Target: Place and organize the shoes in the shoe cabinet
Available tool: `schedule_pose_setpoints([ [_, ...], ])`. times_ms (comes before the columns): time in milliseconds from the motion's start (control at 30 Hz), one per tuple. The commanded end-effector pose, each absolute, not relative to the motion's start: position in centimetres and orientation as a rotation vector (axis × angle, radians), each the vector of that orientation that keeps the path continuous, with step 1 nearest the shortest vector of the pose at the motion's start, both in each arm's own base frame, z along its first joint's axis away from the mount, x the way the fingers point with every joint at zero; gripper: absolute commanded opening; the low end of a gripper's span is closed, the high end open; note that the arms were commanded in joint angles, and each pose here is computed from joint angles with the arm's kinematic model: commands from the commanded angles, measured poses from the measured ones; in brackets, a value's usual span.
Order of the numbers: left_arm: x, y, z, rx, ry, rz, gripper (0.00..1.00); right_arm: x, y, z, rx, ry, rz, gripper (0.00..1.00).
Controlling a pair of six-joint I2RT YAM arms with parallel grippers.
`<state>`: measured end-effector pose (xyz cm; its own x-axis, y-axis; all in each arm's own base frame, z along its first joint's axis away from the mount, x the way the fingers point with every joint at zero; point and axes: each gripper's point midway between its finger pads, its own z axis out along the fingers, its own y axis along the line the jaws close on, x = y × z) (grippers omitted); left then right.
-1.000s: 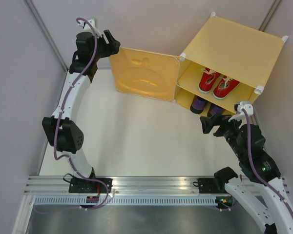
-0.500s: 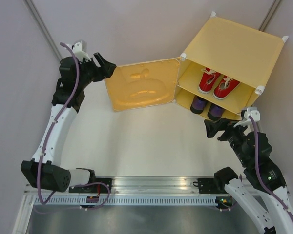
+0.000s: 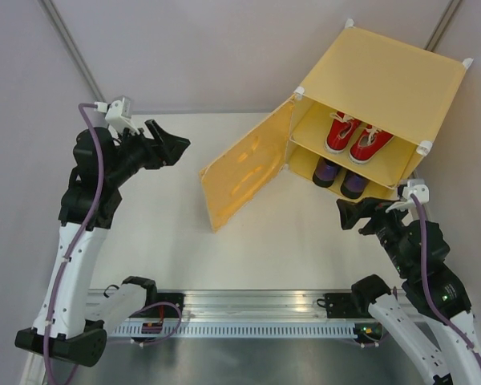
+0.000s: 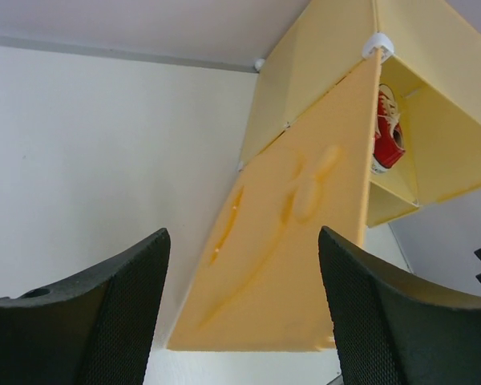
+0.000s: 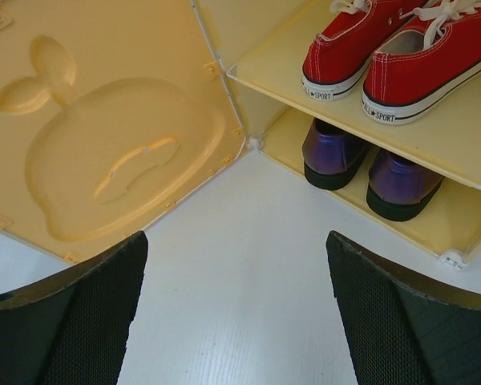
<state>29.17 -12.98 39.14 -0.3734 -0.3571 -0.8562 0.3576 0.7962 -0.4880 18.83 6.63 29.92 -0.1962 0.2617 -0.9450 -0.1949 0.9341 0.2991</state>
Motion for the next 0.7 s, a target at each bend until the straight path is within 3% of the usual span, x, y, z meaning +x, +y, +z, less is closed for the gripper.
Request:
schedule_pose_setpoints([
  [0, 28.9, -11.1, 36.2, -0.063, 1.905, -0.632, 0.78, 18.2, 6.4, 31.7, 0.037, 1.684, 0.416, 0.95],
  [300, 27.6, -13.2, 31.4, 0.014, 2.041, -0.752, 0.75, 17.4, 4.9, 34.6, 0.070, 1.681, 0.365, 0.96],
  [667, 27.5, -10.9, 27.0, 0.002, 2.141, -0.573, 0.80, 17.4, 5.9, 39.8, -0.011, 1.730, 0.369, 0.96],
])
